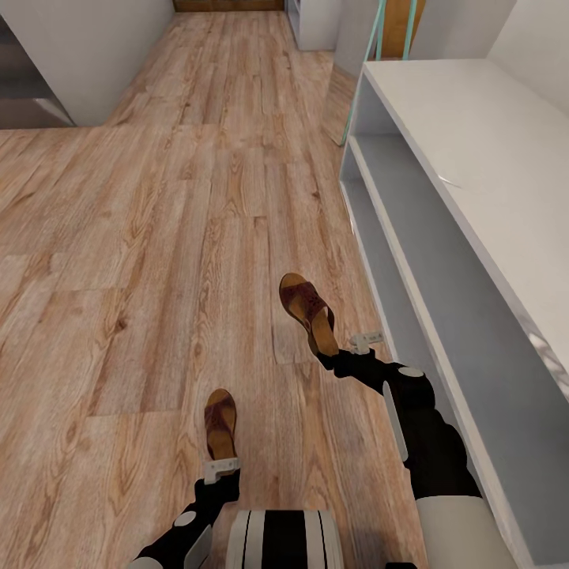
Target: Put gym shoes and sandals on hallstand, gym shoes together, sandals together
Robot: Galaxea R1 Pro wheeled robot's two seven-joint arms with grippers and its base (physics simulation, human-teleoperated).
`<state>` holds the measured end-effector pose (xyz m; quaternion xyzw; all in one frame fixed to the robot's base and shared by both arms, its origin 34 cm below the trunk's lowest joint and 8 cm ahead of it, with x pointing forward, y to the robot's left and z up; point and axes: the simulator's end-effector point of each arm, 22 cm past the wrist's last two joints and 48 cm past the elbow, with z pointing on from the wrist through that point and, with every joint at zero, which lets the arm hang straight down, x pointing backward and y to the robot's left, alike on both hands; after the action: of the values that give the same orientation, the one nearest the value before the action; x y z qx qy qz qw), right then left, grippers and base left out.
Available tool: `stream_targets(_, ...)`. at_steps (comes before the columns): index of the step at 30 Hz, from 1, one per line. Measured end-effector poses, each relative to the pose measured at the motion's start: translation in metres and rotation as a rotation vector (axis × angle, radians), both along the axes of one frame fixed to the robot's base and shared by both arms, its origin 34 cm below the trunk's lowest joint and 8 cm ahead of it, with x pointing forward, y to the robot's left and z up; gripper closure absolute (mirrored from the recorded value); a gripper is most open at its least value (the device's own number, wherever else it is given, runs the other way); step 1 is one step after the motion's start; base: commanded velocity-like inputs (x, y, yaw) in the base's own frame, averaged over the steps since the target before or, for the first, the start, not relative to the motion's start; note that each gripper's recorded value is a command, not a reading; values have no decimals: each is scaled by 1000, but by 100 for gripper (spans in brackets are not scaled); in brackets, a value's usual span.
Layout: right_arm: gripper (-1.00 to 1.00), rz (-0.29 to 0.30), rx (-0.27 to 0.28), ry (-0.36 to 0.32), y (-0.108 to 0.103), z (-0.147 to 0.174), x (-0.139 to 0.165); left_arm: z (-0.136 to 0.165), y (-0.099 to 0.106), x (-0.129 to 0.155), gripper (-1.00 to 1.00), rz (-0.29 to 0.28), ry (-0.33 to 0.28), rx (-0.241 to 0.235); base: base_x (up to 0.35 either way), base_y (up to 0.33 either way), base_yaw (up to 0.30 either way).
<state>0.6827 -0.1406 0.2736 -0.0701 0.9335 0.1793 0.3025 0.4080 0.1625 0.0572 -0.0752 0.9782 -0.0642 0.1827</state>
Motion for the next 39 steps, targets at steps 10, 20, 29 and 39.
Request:
stream_targets(10, 100, 0, 0, 1, 0, 0, 0, 2, 2, 5, 100, 5, -26, 5, 0, 0, 0)
stream_targets(20, 100, 0, 2, -20, 0, 13, 4, 10, 2, 16, 100, 4, -54, 5, 0, 0, 0)
stream_targets(29, 100, 3, 4, -74, 1, 37, 14, 24, 3, 33, 100, 1, -94, 6, 0, 0, 0)
stream_targets(39, 100, 10, 4, -179, 3, 71, 30, 40, 11, 52, 100, -3, -138, 17, 0, 0, 0)
